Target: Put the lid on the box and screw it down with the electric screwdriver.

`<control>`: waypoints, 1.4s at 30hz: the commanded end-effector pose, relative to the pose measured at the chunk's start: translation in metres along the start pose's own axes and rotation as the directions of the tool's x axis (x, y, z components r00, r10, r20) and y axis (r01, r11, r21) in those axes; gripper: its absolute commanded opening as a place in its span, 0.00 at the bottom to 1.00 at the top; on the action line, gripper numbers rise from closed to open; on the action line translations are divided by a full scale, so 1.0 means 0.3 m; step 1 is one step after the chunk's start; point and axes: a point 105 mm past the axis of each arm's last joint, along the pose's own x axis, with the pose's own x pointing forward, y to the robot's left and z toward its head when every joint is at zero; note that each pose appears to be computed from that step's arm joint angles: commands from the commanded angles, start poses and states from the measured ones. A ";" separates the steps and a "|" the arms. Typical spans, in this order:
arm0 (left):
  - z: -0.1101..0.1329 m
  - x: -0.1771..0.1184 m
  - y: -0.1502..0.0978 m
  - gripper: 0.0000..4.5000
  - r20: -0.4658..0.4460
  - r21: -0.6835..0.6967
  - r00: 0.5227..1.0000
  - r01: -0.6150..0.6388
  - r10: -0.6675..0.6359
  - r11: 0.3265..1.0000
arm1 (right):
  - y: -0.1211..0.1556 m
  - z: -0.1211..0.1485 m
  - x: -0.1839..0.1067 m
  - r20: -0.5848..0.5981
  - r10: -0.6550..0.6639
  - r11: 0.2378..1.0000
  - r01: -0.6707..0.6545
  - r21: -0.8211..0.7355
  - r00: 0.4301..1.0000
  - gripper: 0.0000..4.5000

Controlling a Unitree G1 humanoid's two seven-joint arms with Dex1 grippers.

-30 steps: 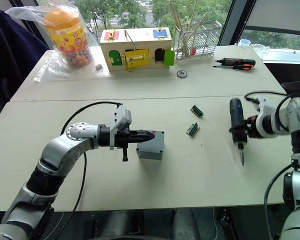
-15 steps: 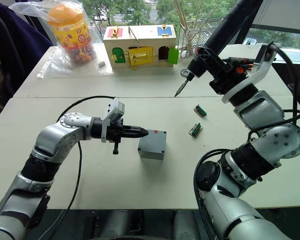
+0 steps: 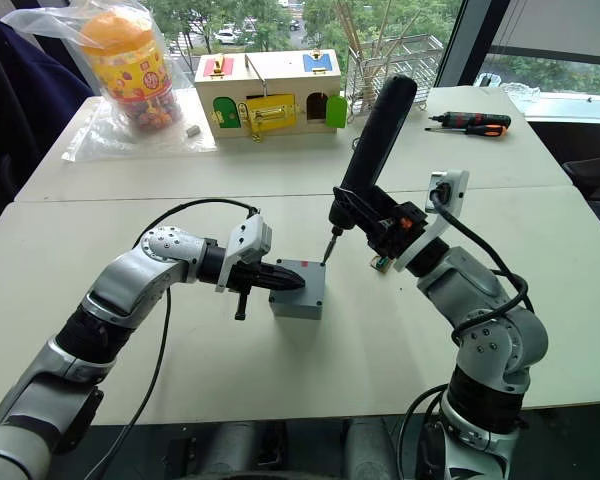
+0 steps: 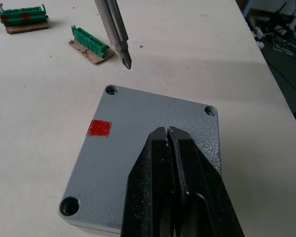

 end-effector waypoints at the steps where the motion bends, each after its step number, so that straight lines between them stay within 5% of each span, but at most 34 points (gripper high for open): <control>1: -0.011 -0.007 0.005 0.00 -0.019 0.008 1.000 -0.007 0.007 1.000 | 0.026 0.036 0.011 0.057 0.036 0.997 -0.032 -0.077 0.998 0.40; 12: -0.012 -0.011 0.011 0.00 -0.008 0.003 1.000 -0.018 0.018 1.000 | -0.008 -0.038 0.012 -0.021 0.021 0.991 -0.024 -0.134 1.000 0.40; 22: -0.035 -0.008 0.010 0.00 -0.016 -0.024 1.000 -0.021 0.021 0.999 | 0.105 -0.177 0.010 -0.182 0.157 0.954 -0.197 -0.227 0.971 0.40; 42: -0.093 0.003 -0.013 0.00 -0.063 -0.058 0.998 -0.019 0.015 0.998 | 0.024 -0.288 -0.043 -0.261 0.046 0.964 -0.112 -0.241 0.964 0.40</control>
